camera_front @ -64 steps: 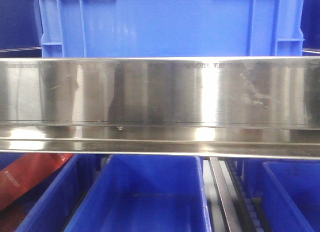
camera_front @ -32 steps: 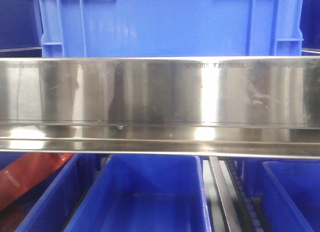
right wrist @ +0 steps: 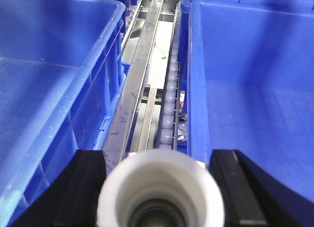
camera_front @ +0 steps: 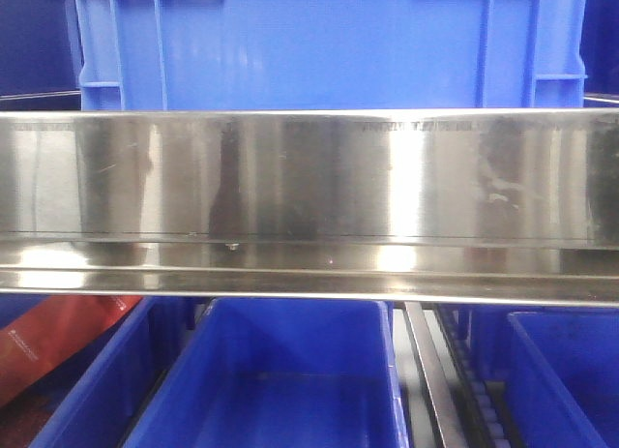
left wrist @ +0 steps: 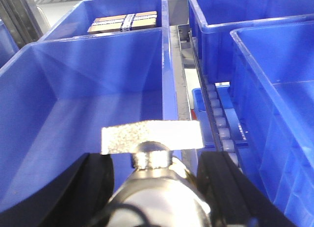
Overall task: Place valve from conveyor to right shelf box
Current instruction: 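Position both held valves above the blue bins on the shelf, then lower both valves into the blue bins and open both grippers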
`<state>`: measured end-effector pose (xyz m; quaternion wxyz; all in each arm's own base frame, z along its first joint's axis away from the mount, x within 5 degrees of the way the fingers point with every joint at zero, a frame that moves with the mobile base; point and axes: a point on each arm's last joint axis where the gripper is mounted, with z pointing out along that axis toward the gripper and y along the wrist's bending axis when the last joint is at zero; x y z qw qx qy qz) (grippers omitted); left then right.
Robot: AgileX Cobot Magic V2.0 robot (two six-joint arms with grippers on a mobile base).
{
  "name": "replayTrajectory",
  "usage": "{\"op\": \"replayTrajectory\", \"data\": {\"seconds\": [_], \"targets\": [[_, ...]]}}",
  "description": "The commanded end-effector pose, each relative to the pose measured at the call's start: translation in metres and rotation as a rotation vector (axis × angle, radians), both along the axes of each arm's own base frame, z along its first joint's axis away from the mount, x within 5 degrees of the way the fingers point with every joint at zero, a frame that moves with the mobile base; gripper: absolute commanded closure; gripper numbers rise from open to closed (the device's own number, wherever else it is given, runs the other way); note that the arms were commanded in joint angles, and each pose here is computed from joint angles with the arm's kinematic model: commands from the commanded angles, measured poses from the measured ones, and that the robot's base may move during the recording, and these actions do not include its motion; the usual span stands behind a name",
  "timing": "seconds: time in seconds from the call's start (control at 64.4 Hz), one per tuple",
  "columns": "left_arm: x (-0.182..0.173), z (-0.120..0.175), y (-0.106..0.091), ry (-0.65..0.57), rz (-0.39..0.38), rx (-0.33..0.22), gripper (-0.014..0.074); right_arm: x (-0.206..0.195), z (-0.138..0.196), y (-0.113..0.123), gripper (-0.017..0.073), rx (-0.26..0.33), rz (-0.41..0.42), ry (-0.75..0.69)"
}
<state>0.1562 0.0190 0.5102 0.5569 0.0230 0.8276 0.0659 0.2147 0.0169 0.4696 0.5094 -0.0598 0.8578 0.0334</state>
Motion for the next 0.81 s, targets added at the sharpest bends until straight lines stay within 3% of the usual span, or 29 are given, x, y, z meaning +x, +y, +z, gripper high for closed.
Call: {"op": "replayTrajectory", "data": {"seconds": [0.0,0.233,0.373,0.528,0.652,0.792], "targets": [[-0.003,0.009,-0.002,-0.071,-0.008,-0.005,0.0704,-0.003,0.013,-0.002,0.0713,-0.002,-0.010,-0.094],[0.001,0.007,-0.005,-0.064,-0.034,-0.045,0.0704,-0.003,0.013,-0.002,0.0713,-0.002,-0.010,-0.094],[0.015,0.004,-0.015,-0.049,-0.108,-0.071,0.0704,-0.005,0.023,-0.001,0.0713,0.017,-0.005,-0.141],[0.039,0.014,-0.045,-0.054,-0.274,-0.087,0.0704,-0.014,0.050,0.008,0.0713,0.081,0.047,-0.225],[0.072,0.023,-0.080,-0.041,-0.422,-0.127,0.0704,-0.016,0.070,0.025,0.0713,0.110,0.134,-0.294],[0.102,0.028,-0.115,-0.039,-0.528,-0.133,0.0704,-0.003,0.077,0.054,0.0713,0.134,0.247,-0.316]]}}
